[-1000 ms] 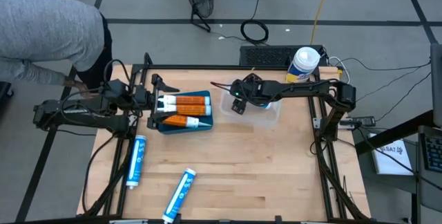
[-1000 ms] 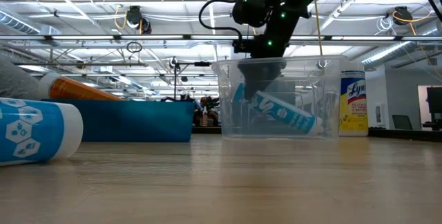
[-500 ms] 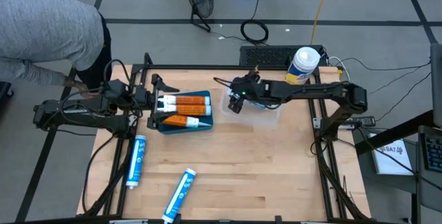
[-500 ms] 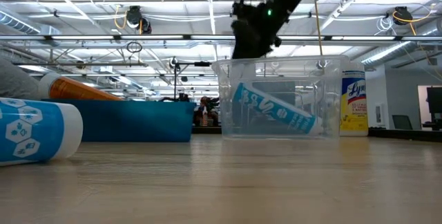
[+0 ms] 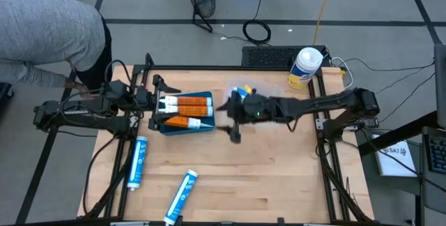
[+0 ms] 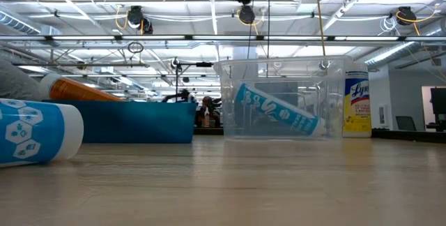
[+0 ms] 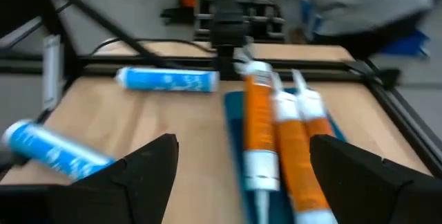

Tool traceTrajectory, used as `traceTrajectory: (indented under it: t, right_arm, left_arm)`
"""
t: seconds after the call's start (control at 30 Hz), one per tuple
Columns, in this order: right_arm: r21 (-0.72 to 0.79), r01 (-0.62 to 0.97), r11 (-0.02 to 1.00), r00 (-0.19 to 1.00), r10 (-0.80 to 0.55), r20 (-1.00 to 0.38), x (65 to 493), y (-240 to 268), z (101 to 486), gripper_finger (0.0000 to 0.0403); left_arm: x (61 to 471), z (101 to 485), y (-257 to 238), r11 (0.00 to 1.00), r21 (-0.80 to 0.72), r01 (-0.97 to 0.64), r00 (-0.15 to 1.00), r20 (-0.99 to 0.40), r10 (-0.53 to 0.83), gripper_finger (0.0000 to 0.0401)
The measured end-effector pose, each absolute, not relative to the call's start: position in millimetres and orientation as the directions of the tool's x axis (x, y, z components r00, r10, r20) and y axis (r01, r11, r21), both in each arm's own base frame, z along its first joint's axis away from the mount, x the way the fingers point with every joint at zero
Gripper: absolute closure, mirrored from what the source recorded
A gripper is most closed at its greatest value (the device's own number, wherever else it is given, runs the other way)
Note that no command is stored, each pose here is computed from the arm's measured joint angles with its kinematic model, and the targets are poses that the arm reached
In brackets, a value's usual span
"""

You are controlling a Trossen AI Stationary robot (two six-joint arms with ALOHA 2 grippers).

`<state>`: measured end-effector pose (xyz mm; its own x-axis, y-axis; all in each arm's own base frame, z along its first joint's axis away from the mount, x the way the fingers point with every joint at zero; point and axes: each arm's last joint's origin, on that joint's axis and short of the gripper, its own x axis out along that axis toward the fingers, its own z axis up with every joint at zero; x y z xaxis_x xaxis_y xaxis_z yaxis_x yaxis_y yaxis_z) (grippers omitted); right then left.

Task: Pick & place silicon tubes, Sealant and Lysol wipes
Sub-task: Put the left blue sealant into the transparent bin

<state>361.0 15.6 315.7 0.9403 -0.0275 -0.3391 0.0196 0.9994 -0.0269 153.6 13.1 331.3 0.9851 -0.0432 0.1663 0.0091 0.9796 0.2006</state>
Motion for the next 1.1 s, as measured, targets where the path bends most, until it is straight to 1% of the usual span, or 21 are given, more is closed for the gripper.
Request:
traceTrajectory:
  t: [0.17, 0.5, 0.67, 0.83, 0.97, 1.03, 1.1]
  right_arm:
    - [-0.110, -0.088, 0.990, 0.935, 0.044, -0.351, 364, 44, 309, 0.0100]
    - [-0.113, -0.199, 0.973, 0.919, 0.145, -0.366, 359, 86, 304, 0.0100]
    - [-0.113, -0.218, 0.969, 0.918, 0.165, -0.362, 357, 94, 304, 0.0100]
    - [-0.075, -0.204, 0.976, 0.916, 0.164, -0.365, 357, 94, 304, 0.0100]
    - [-0.077, -0.204, 0.976, 0.914, 0.162, -0.371, 357, 94, 303, 0.0100]
    - [-0.089, -0.210, 0.974, 0.910, 0.162, -0.382, 356, 94, 302, 0.0100]
    - [-0.093, -0.213, 0.973, 0.901, 0.159, -0.403, 355, 93, 300, 0.0100]
  left_arm:
    - [154, 331, 13, 0.980, 0.201, 0.008, 0.985, 0.166, -0.042, 0.0052]
    - [154, 331, 13, 0.980, 0.200, 0.008, 0.985, 0.166, -0.042, 0.0052]
    - [154, 331, 13, 0.980, 0.200, 0.008, 0.985, 0.166, -0.042, 0.0052]
    - [154, 331, 13, 0.980, 0.201, 0.008, 0.985, 0.166, -0.042, 0.0052]
    - [154, 331, 13, 0.980, 0.199, 0.009, 0.985, 0.167, -0.043, 0.0052]
    - [154, 332, 13, 0.986, 0.166, 0.015, 0.984, 0.172, -0.044, 0.0052]
    - [154, 331, 13, 0.995, 0.092, 0.043, 0.985, 0.164, -0.058, 0.0052]
